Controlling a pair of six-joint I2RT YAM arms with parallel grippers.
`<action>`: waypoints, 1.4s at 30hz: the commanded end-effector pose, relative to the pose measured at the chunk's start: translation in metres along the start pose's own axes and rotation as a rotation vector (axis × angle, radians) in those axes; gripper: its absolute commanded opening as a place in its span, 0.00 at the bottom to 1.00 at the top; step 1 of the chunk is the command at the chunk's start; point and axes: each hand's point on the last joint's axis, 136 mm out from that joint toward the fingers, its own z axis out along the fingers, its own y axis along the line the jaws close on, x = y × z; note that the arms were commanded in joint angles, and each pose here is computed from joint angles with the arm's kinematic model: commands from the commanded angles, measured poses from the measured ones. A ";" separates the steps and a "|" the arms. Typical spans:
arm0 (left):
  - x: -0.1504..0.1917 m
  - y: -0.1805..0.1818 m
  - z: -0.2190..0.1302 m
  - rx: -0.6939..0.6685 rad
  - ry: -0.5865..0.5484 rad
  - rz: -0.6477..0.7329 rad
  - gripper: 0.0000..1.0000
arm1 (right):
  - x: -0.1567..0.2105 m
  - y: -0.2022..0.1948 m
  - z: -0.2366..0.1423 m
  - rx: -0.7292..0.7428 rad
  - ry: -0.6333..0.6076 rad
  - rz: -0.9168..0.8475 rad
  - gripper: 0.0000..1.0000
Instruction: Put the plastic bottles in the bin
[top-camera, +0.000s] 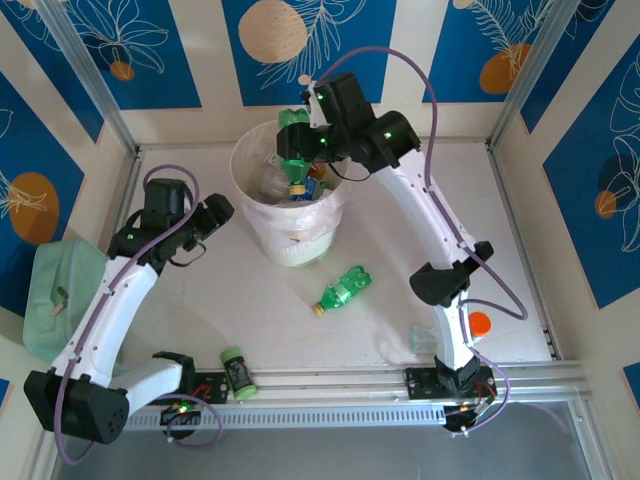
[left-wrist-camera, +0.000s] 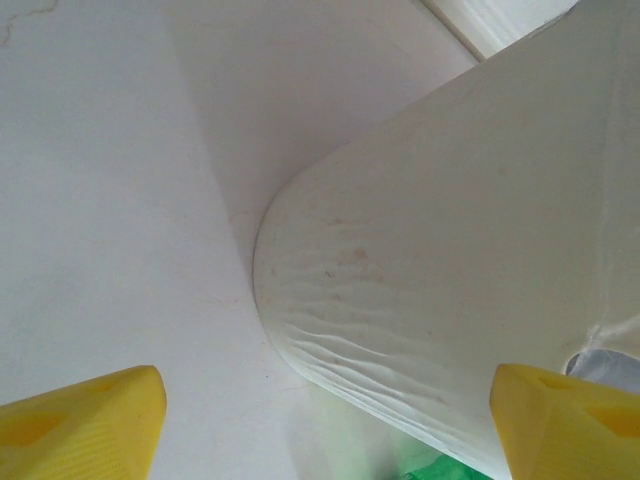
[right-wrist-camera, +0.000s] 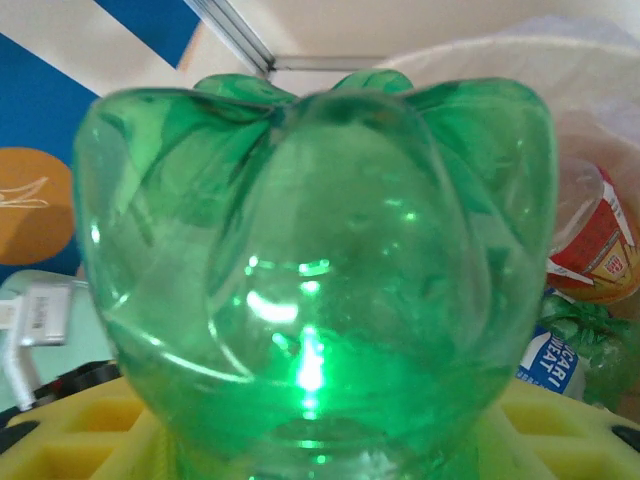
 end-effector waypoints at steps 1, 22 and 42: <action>-0.004 -0.006 -0.010 0.008 -0.025 0.037 0.84 | 0.000 0.000 0.005 -0.008 0.010 -0.031 0.55; -0.010 -0.013 -0.019 0.020 -0.050 0.059 0.84 | 0.010 0.017 -0.003 0.070 -0.025 -0.180 0.90; -0.017 -0.028 -0.028 0.079 -0.074 0.100 0.84 | 0.194 -0.162 -0.079 0.400 0.049 0.710 0.79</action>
